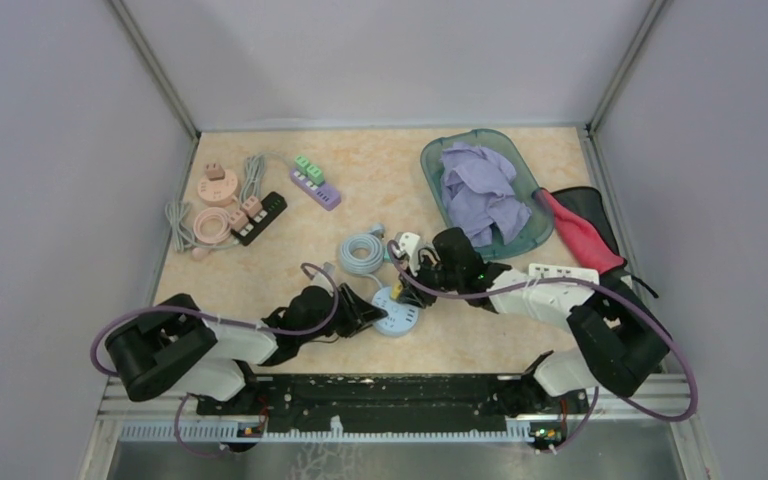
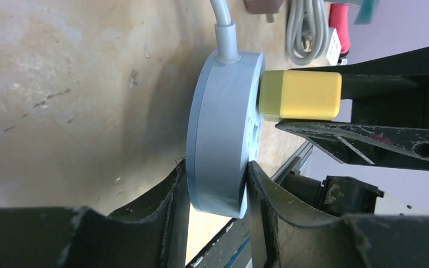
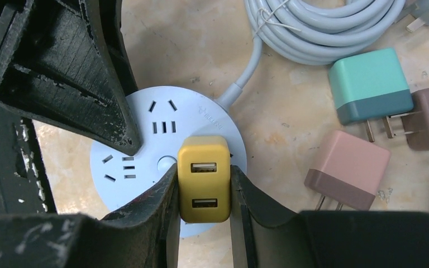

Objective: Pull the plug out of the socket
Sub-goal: Remove the plug from the socket.

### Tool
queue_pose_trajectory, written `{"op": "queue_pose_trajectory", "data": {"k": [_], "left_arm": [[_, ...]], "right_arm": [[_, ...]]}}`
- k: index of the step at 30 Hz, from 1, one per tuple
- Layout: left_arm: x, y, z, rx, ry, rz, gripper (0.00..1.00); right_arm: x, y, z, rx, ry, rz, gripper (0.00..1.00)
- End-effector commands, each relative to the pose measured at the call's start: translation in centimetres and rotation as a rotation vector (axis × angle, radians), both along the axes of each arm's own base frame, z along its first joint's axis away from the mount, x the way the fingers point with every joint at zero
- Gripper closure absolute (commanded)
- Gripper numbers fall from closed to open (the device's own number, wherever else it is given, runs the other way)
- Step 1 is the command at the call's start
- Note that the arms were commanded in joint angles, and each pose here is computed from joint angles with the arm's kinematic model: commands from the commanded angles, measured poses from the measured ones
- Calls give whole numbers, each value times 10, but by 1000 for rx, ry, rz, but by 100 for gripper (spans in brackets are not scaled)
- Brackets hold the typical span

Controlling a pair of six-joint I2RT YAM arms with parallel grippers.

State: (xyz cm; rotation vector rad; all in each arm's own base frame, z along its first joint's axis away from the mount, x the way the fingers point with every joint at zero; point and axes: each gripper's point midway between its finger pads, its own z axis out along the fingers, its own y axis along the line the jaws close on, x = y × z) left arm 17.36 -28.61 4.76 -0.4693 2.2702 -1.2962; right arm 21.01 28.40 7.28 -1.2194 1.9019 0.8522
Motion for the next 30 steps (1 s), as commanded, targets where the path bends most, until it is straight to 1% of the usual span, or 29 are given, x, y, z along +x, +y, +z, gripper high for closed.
{"op": "queue_pose_trajectory", "data": {"k": [1,7,11,15,17,19,21,24,27,30], "left_arm": [[6,15,-30,129,14,26,100],[2,20,-38,133,35,36,100],[2,26,-38,128,31,58,100],[3,28,-36,120,27,63,100],[4,28,-34,117,19,58,100],[4,28,-33,121,11,53,100],[5,29,-34,136,4,47,100],[5,28,-37,177,-2,19,100],[4,26,-38,193,-1,1,100],[4,24,-39,192,2,-5,100]], "right_arm": [[-16,59,77,211,-40,174,100],[-5,49,86,228,-31,152,100],[1,31,83,257,6,199,100],[-8,26,79,288,-29,235,100],[-17,29,80,293,-73,265,100],[-25,33,79,269,-134,305,100],[-32,37,74,212,-142,356,100],[-42,39,67,135,-81,432,100],[-23,47,72,106,-60,336,100],[-9,50,76,115,-51,237,100]]}}
